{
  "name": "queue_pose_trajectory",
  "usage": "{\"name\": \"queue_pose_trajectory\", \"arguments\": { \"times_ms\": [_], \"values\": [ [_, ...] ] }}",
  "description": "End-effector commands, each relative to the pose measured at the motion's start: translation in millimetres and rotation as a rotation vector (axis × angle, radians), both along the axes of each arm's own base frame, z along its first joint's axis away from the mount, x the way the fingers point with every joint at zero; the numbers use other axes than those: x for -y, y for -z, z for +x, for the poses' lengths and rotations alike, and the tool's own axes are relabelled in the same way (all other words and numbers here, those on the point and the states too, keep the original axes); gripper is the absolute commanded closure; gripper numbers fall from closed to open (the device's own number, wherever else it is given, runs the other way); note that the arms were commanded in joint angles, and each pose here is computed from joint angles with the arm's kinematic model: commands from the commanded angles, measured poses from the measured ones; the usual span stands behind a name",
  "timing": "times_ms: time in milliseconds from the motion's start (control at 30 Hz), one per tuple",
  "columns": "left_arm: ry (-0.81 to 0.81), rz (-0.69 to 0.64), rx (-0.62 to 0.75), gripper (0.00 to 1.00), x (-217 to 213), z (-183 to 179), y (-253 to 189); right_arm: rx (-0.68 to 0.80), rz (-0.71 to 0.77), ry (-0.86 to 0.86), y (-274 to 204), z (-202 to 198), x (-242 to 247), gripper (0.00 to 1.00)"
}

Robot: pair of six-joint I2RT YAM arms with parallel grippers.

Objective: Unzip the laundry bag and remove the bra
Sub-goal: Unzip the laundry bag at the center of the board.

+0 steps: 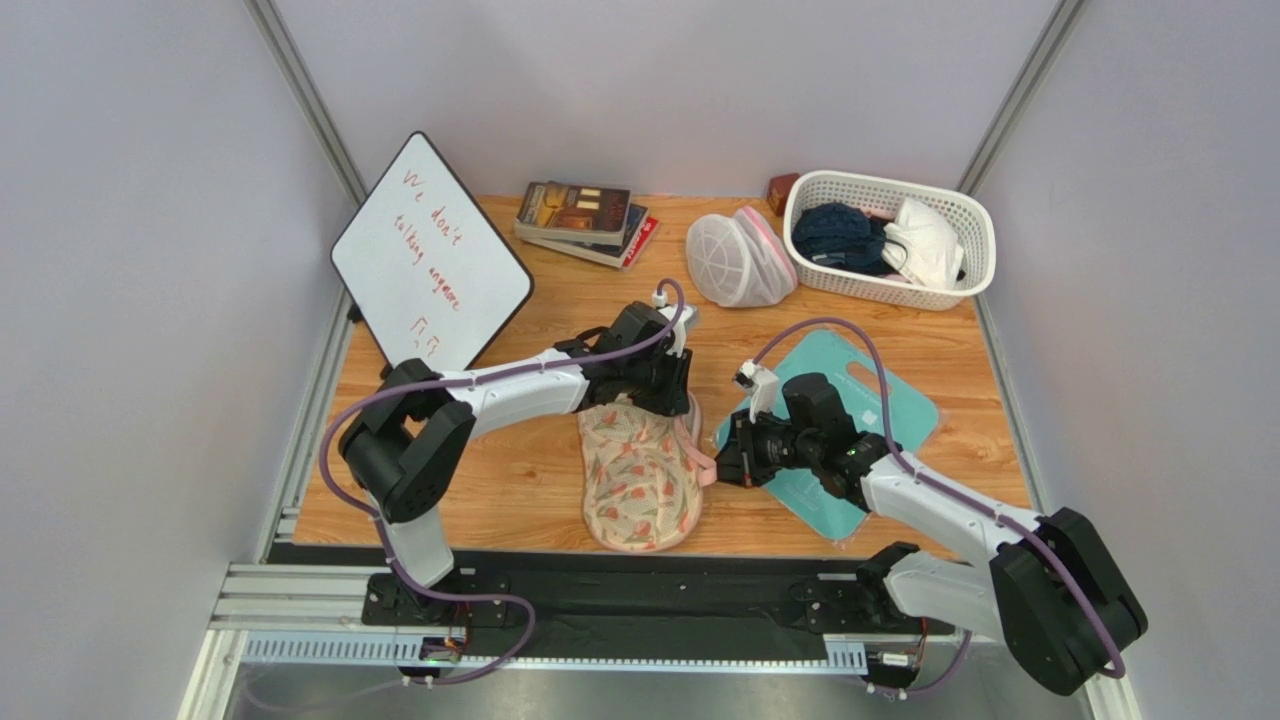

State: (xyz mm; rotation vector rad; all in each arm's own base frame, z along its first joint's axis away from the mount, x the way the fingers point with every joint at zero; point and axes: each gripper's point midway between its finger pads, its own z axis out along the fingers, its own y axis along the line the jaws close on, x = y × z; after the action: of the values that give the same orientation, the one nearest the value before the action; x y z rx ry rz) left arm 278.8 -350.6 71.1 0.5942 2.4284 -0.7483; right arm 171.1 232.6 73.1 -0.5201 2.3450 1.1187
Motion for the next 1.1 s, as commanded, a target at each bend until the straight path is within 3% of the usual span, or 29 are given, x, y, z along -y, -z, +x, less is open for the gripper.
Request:
{"name": "queue_pose_trajectory", "arguments": {
  "times_ms": [0,200,1067],
  "values": [
    [-0.002,-0.014,0.024,0.72,7,5,-10,0.038,0.040,-0.007,-10,3,-6,1.00],
    [-0.007,-0.024,0.030,1.00,9,8,-12,0.042,0.037,-0.008,-11,2,-5,1.00],
    [-0.202,-0.065,0.100,1.00,-48,78,-42,0.023,0.036,-0.015,-6,-18,-2,1.00]
  ]
}}
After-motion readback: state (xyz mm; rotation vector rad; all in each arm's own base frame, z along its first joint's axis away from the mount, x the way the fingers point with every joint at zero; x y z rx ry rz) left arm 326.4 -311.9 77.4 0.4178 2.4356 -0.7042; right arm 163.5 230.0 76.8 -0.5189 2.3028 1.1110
